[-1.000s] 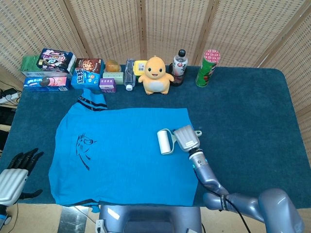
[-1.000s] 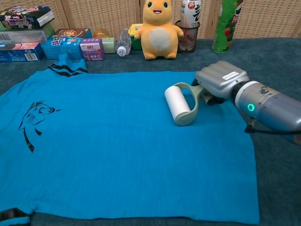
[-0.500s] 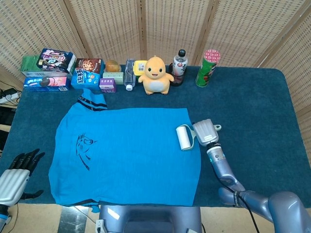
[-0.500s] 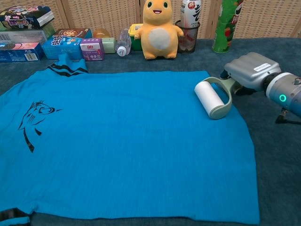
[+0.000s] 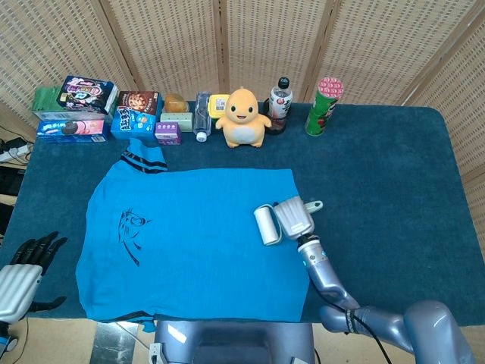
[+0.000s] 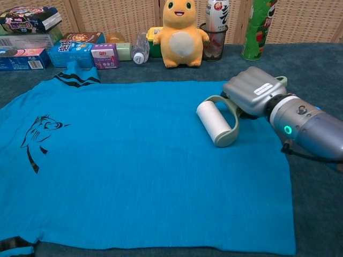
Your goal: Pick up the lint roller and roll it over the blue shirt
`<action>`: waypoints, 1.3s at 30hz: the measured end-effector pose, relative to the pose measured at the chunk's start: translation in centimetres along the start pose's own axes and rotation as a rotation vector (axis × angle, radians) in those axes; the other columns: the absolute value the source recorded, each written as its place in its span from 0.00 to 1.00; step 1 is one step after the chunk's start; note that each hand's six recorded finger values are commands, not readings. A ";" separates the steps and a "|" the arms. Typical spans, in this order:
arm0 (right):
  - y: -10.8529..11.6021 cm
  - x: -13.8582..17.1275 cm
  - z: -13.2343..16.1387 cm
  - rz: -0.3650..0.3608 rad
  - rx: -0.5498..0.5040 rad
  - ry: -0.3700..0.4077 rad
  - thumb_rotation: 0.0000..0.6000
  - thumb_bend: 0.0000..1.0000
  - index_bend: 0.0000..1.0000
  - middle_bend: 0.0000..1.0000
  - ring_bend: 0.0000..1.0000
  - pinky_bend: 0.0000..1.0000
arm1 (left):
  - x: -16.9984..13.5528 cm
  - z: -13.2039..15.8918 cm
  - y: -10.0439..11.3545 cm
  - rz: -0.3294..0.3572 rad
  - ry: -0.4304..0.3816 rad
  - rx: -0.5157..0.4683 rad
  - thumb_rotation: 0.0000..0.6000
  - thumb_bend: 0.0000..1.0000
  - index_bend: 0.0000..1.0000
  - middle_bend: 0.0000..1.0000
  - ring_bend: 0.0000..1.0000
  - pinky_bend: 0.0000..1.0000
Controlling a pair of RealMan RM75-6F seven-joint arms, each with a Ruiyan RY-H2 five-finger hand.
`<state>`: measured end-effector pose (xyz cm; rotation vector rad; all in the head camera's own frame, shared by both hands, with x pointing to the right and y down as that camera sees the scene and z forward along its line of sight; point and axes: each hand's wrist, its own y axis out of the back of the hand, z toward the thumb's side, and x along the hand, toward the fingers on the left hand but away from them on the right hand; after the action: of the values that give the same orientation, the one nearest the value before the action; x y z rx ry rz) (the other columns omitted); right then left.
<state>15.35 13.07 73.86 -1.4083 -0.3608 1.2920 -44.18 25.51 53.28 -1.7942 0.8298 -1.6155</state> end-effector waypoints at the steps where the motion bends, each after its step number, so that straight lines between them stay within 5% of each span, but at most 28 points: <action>1: 0.2 0.0 0.6 -0.002 0.008 0.005 1.00 1.00 0.53 0.71 0.83 1.00 | 0.0 0.0 0.0 0.000 -0.001 -0.001 1.00 0.09 0.00 0.00 0.00 0.01; 12: 3.6 0.7 6.4 -0.049 0.047 0.052 1.00 1.00 0.53 0.72 0.83 1.00 | -0.2 -0.2 0.4 0.008 -0.006 -0.009 1.00 0.09 0.00 0.00 0.00 0.01; 24: 4.3 2.2 10.0 -0.064 0.101 0.102 1.00 1.00 0.53 0.72 0.83 1.00 | -0.3 -0.2 0.4 0.010 -0.008 -0.010 1.00 0.09 0.00 0.00 0.00 0.01; 39: 1.3 1.9 4.9 -0.094 0.190 0.043 1.00 1.00 0.53 0.72 0.83 1.00 | -0.4 0.0 0.4 0.008 -0.014 -0.007 1.00 0.09 0.00 0.00 0.00 0.01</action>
<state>11.40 16.63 72.97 -1.2422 -0.2644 1.1859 -44.23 25.62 52.73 -1.8029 0.8366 -1.5948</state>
